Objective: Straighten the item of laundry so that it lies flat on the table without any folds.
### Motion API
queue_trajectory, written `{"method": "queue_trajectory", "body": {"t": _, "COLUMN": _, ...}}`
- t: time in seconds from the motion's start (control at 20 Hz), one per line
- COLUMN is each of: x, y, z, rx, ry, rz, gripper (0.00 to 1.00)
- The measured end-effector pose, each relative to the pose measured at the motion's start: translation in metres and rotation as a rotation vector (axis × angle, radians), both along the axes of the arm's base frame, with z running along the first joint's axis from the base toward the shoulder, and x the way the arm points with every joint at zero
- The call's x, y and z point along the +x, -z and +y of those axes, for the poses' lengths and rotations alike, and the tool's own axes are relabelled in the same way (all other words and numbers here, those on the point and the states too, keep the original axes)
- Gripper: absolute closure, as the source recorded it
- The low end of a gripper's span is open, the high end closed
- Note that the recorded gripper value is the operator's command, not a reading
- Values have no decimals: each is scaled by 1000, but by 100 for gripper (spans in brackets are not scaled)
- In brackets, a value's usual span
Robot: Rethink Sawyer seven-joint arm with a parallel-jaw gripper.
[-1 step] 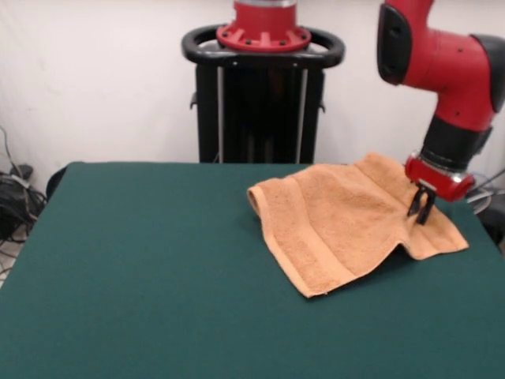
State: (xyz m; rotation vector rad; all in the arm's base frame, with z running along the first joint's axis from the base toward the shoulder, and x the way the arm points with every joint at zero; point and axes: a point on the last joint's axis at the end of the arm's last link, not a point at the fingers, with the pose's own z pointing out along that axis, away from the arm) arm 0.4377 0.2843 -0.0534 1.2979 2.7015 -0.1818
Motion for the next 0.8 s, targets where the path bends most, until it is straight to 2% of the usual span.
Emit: {"method": "queue_trajectory", "body": {"t": 0.8, "x": 10, "y": -1, "z": 13, "rx": 51, "ry": -12, "rz": -3, "gripper": 100}}
